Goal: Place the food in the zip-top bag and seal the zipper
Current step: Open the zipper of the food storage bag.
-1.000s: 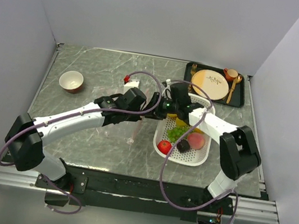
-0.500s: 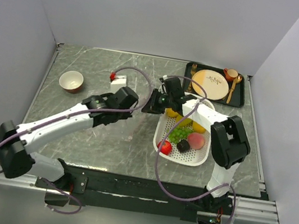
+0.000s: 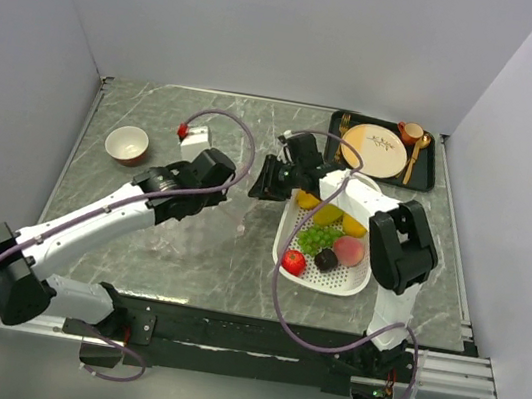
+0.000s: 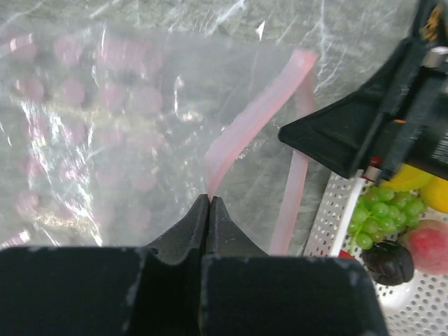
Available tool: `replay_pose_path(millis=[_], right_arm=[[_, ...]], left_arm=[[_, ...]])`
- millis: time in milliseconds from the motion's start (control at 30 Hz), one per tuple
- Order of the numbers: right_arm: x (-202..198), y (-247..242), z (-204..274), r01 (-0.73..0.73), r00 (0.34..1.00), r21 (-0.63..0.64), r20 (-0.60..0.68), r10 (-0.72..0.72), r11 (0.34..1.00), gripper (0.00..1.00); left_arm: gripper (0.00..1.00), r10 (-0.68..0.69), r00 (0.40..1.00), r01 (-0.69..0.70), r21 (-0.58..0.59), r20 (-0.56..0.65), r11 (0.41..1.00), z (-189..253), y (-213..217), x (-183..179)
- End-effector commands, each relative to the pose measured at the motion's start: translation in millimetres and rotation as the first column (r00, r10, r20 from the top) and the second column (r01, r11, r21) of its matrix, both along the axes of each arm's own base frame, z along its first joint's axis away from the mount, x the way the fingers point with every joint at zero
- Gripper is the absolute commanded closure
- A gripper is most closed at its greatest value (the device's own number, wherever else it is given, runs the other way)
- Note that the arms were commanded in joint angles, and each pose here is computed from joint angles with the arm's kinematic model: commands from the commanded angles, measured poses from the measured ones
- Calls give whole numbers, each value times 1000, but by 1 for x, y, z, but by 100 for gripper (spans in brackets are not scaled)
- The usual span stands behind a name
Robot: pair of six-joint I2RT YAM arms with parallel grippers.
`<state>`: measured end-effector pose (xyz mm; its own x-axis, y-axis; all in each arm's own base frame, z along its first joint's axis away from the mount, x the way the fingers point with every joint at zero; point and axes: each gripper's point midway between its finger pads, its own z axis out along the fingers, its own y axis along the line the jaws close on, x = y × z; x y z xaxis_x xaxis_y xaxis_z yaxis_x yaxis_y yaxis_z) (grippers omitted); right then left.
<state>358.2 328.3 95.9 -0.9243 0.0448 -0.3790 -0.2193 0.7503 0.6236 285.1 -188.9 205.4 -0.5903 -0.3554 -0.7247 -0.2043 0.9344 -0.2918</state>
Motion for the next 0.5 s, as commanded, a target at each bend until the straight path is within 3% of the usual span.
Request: replay_pose_path(millis=[0, 33, 200, 467], right_arm=[[1, -10, 49, 5, 991, 12, 137, -7, 1000, 50], [4, -20, 57, 56, 985, -16, 164, -53, 998, 42], [1, -67, 79, 239, 944, -105, 257, -206, 965, 30], [-15, -146, 64, 430, 887, -260, 299, -351, 865, 29]], left_arm=[[99, 3, 1000, -3, -3, -15, 1000, -12, -8, 8], [99, 0, 1000, 0, -8, -11, 1000, -11, -11, 9], [99, -15, 1000, 15, -4, -14, 1000, -17, -18, 16], [98, -57, 998, 57, -19, -12, 998, -23, -29, 20]])
